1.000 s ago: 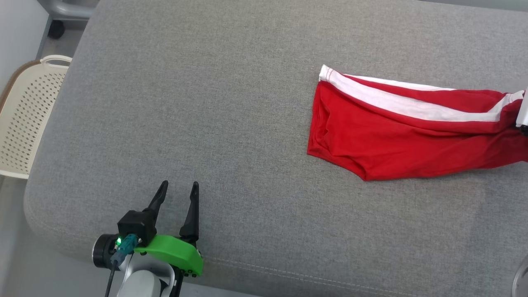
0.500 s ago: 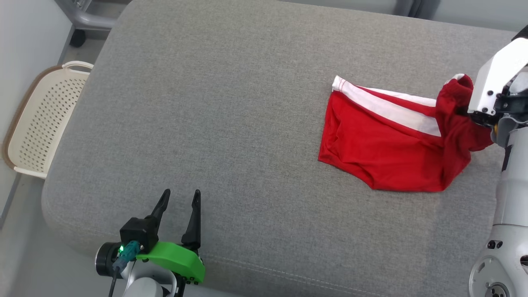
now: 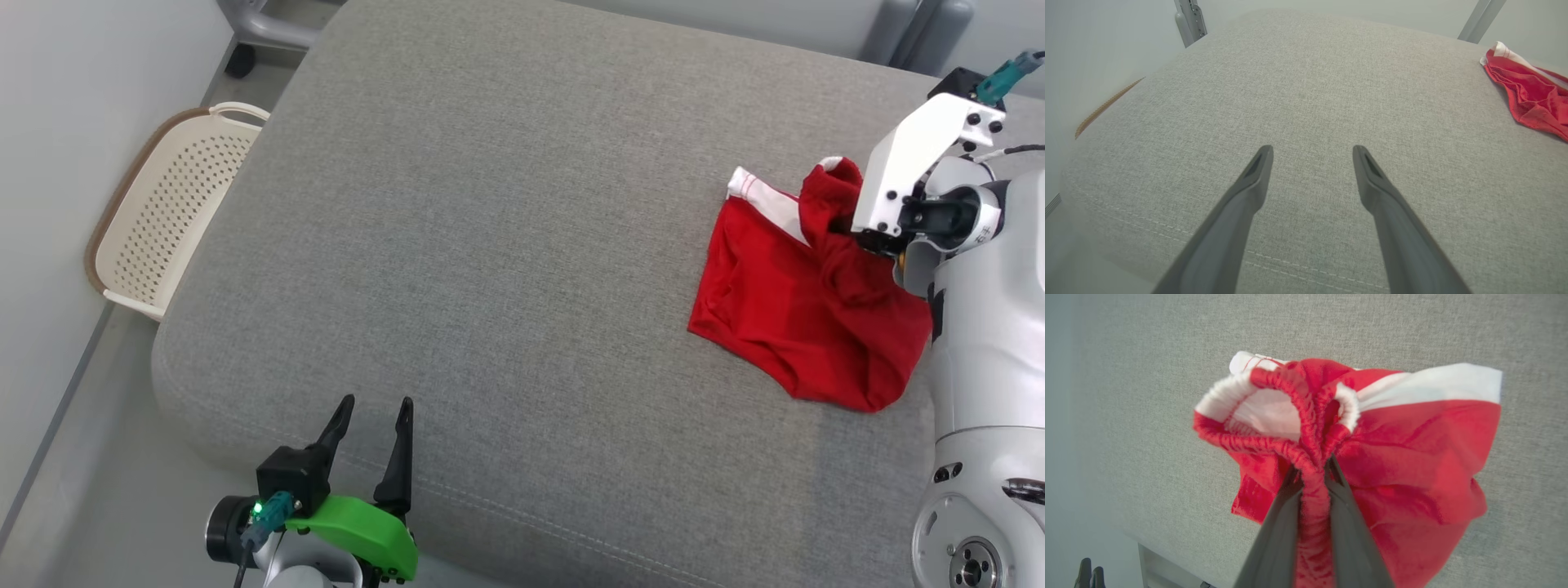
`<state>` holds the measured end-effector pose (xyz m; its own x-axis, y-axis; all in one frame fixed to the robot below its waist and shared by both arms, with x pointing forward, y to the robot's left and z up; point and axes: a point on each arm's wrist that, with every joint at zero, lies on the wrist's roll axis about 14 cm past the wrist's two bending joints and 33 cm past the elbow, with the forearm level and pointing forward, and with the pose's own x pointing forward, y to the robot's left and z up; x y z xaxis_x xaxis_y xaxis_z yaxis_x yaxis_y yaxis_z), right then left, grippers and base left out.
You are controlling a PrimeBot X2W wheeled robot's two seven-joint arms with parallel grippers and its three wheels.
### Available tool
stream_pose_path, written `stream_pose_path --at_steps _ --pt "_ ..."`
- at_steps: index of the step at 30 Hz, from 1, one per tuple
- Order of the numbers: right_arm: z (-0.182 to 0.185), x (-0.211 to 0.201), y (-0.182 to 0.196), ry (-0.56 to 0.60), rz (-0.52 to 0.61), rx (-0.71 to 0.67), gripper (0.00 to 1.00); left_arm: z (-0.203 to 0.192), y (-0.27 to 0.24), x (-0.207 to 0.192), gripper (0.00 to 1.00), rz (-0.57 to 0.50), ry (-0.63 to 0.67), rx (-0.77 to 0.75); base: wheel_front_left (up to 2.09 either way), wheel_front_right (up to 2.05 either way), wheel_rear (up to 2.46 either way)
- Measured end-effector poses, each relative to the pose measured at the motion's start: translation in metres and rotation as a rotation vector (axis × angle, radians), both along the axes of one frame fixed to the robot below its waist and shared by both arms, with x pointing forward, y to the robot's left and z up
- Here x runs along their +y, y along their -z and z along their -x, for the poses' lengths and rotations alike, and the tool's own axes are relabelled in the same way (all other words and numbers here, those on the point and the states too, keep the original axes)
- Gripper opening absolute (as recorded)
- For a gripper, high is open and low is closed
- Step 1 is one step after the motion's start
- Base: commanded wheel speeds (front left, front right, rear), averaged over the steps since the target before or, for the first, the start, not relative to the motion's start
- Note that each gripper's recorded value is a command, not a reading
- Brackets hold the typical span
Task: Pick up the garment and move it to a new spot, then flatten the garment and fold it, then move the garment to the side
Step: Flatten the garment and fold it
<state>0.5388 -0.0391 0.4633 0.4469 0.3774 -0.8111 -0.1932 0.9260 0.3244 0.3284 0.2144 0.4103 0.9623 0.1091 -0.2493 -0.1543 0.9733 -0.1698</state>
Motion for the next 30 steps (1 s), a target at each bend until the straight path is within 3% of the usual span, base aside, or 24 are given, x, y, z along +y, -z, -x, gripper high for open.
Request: stream_pose_path --at_steps 13,14,15,19,25,30 --pt "0.005 0.044 0.02 -0.083 0.005 0.006 0.0 0.018 0.0 0.011 1.0 0.009 -0.054 0.005 0.0 0.0 0.0" --pt "0.005 0.045 0.021 -0.083 0.005 0.003 0.35 0.018 0.0 0.01 1.0 0.009 -0.053 0.005 0.0 0.0 0.0" --pt "0.001 0.045 0.02 -0.071 -0.005 -0.018 1.0 0.018 0.0 0.01 1.0 0.009 -0.052 0.006 0.0 0.0 0.0" --pt "-0.007 0.049 0.014 -0.06 -0.028 -0.057 1.0 0.017 0.0 0.01 1.0 0.011 -0.058 0.008 0.0 0.0 0.0" --pt "-0.029 0.065 -0.033 -0.016 -0.173 -0.205 1.0 0.014 -0.002 0.009 1.0 0.012 -0.05 -0.005 0.0 0.0 0.0" --pt "-0.031 0.057 -0.049 -0.017 -0.136 -0.292 1.0 0.009 -0.008 0.008 1.0 0.008 -0.041 -0.025 0.0 0.0 0.0"
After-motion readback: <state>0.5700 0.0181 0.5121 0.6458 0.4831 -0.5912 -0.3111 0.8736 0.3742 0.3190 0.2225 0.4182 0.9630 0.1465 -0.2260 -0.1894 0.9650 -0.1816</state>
